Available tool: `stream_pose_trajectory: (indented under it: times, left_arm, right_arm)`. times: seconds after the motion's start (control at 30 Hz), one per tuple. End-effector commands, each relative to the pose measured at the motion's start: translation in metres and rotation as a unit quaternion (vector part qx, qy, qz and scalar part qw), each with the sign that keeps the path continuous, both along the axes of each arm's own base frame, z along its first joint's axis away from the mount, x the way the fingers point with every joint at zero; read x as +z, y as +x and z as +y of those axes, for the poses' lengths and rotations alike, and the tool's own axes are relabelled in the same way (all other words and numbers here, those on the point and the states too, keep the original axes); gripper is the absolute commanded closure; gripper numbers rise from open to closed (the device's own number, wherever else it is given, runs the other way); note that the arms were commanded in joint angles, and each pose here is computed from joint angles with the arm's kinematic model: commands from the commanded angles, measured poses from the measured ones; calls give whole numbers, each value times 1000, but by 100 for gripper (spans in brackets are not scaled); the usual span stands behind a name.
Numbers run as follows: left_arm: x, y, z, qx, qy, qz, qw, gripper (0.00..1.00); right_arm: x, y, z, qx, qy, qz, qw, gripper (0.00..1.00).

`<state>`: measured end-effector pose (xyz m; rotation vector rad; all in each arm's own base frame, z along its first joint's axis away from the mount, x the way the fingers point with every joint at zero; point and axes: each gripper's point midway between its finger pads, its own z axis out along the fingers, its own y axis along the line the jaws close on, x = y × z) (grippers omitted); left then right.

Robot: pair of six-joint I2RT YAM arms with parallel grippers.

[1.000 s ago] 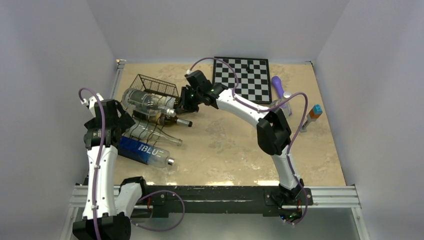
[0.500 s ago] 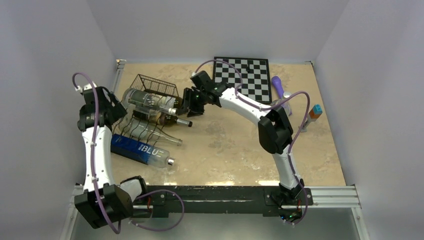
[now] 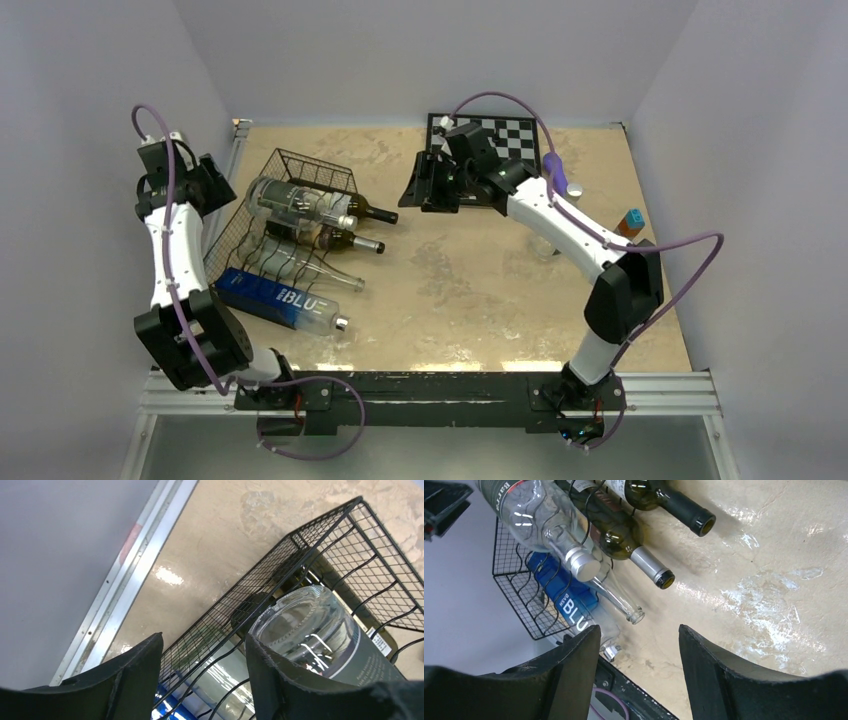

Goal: Put the wine bottle on the wine rack

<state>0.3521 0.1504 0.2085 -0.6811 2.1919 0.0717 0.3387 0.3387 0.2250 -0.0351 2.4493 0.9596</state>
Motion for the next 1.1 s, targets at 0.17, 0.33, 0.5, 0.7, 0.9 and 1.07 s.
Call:
stream_pose_trajectory:
  times: [0.17, 0.33, 0.5, 0.7, 0.9, 1.07]
  left_arm:
    - [-10, 15, -8, -110, 27, 1, 994, 40]
    - [-20, 21, -24, -157, 0, -4, 988, 47]
    - [-31, 27, -27, -179, -13, 5, 984, 60]
    - [-33, 27, -8, -161, 53, 8, 986, 64]
    - [-40, 32, -26, -206, 30, -11, 978, 70]
    - [-44, 42, -35, -206, 3, -21, 978, 89]
  right_arm:
    - [23, -21, -20, 32, 22, -45, 998, 36]
    - [23, -25, -23, 39, 26, -41, 998, 36]
    - [16, -20, -32, 30, 22, -33, 999, 36]
    - [16, -14, -36, 25, 19, -33, 999, 36]
    - [11, -12, -35, 24, 18, -23, 999, 36]
    - [9, -12, -35, 23, 17, -21, 999, 37]
